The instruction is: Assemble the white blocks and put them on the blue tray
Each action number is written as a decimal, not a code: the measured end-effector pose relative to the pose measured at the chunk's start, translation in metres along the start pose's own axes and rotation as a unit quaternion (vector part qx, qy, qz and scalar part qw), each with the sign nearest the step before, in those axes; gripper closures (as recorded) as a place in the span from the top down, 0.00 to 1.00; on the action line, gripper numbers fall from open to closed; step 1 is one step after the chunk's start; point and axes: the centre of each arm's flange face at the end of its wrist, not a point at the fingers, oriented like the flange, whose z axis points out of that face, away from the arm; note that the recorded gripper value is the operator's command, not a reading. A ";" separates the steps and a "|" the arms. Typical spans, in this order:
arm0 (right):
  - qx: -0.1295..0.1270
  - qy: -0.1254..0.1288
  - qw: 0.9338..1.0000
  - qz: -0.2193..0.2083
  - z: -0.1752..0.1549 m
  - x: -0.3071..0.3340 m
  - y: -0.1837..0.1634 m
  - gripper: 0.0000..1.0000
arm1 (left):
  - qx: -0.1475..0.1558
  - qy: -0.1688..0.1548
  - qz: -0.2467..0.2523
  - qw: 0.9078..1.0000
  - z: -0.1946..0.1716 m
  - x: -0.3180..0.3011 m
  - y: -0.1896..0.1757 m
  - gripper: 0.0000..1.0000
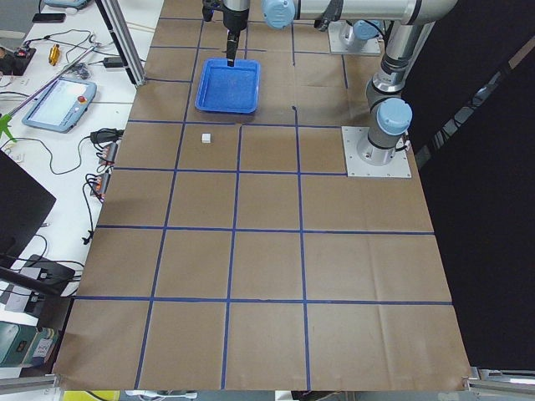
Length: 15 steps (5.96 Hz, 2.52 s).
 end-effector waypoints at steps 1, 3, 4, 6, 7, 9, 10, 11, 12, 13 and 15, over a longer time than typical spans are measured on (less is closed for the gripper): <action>0.002 0.001 0.999 -0.035 0.000 0.003 -0.002 1.00 | 0.000 0.000 0.000 1.000 0.000 0.000 0.000 0.99; 0.005 0.003 0.990 -0.140 -0.001 0.012 -0.005 1.00 | 0.001 0.001 0.019 1.000 -0.001 0.000 -0.001 0.99; 0.008 0.005 0.980 -0.196 -0.003 0.015 -0.005 1.00 | -0.001 0.001 0.027 1.000 0.001 0.001 -0.002 0.99; 0.012 0.008 0.945 -0.326 -0.008 0.034 -0.007 1.00 | 0.000 0.001 0.043 0.999 0.000 0.002 -0.003 0.99; 0.012 0.008 0.921 -0.389 -0.009 0.056 -0.010 1.00 | 0.000 0.001 0.056 0.998 0.001 0.002 -0.003 0.99; 0.010 0.003 0.862 -0.508 -0.003 0.108 -0.020 1.00 | -0.002 0.001 0.062 0.998 0.003 0.003 -0.002 0.99; 0.015 0.008 0.812 -0.584 0.001 0.125 -0.028 1.00 | -0.003 0.001 0.062 0.998 0.003 0.003 -0.002 0.99; 0.019 0.016 0.756 -0.655 0.008 0.136 -0.039 1.00 | -0.002 0.001 0.060 0.998 0.003 0.002 -0.002 0.99; 0.019 0.016 0.711 -0.703 0.018 0.146 -0.049 1.00 | 0.000 0.001 0.060 0.998 0.000 0.000 -0.003 0.99; 0.016 0.006 0.680 -0.733 0.031 0.157 -0.058 1.00 | 0.004 0.000 0.065 0.998 -0.003 -0.001 -0.006 0.99; 0.047 -0.043 0.641 -0.765 0.069 0.170 -0.081 1.00 | 0.005 0.000 0.072 0.997 -0.004 -0.002 -0.006 0.99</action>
